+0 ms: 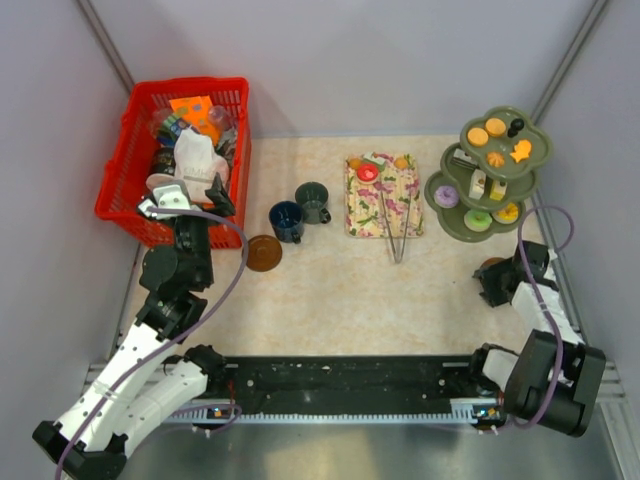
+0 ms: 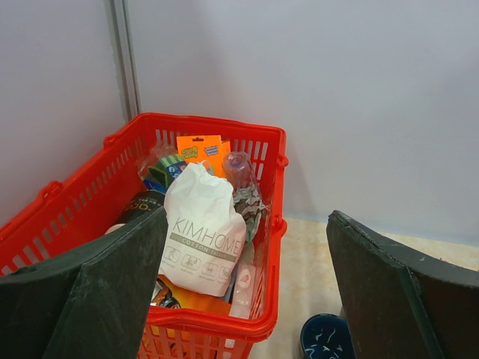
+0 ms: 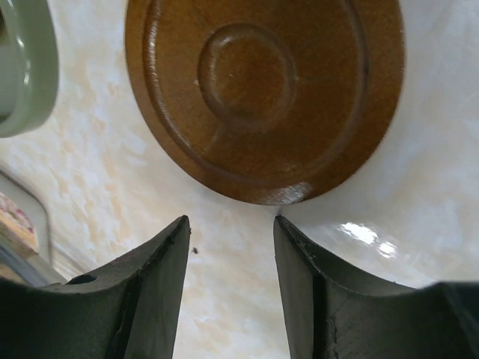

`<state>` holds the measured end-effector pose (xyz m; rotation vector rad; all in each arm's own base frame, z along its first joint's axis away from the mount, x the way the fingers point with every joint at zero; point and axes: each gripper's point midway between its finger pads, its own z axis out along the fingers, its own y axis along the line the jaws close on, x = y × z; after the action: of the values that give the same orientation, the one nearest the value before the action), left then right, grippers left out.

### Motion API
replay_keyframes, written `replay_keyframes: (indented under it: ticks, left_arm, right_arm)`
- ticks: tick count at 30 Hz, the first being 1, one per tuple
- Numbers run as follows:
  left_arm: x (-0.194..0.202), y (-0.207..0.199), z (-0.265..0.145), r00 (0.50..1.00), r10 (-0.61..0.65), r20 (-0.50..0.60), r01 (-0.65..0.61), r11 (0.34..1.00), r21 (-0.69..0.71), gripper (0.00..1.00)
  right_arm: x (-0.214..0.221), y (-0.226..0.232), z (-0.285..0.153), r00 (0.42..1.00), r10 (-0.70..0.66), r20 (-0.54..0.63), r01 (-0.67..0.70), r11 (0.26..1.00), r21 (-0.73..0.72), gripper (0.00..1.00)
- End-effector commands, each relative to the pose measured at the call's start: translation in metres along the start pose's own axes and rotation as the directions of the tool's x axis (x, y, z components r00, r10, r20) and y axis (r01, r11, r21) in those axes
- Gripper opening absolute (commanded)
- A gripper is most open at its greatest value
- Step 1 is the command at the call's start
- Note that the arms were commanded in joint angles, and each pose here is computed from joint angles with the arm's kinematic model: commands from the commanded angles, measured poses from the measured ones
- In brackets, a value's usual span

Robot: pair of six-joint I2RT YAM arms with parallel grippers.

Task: Serve the afternoon tea
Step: Move the coaster to the center of the board.

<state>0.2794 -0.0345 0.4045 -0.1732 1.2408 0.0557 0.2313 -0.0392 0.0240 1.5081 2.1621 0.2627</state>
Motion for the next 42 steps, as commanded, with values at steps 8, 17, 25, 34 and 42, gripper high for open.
replay_keyframes:
  ticks: [8, 17, 25, 34, 42]
  left_arm:
    - [-0.014, 0.002, -0.001, 0.998, -0.034, 0.052, 0.035, 0.999, -0.003, 0.92]
    - [-0.012, 0.002, -0.001, 0.998, -0.026, 0.051, 0.026, 1.000, -0.005, 0.92]
    - [-0.012, 0.001, 0.000, 0.998, -0.026, 0.049, 0.026, 1.000, 0.000, 0.92]
    - [-0.011, 0.000, 0.000, 0.998, -0.030, 0.047, 0.030, 1.000, 0.003, 0.92]
    - [-0.010, 0.000, 0.000, 0.999, -0.027, 0.043, 0.027, 1.000, -0.001, 0.92]
  right_arm:
    - [-0.052, 0.019, 0.015, 0.980, 0.090, 0.177, -0.088, 0.996, -0.022, 0.42]
    - [-0.082, 0.017, 0.025, 0.969, 0.100, 0.227, -0.105, 0.994, 0.006, 0.38]
    - [-0.095, 0.023, -0.003, 0.958, 0.008, 0.286, -0.011, 1.000, 0.008, 0.40]
    - [-0.058, 0.068, -0.068, 0.891, -0.311, 0.331, 0.342, 0.939, -0.041, 0.46]
    - [0.014, 0.113, -0.117, 0.728, -0.586, 0.356, 0.652, 0.752, -0.097, 0.47]
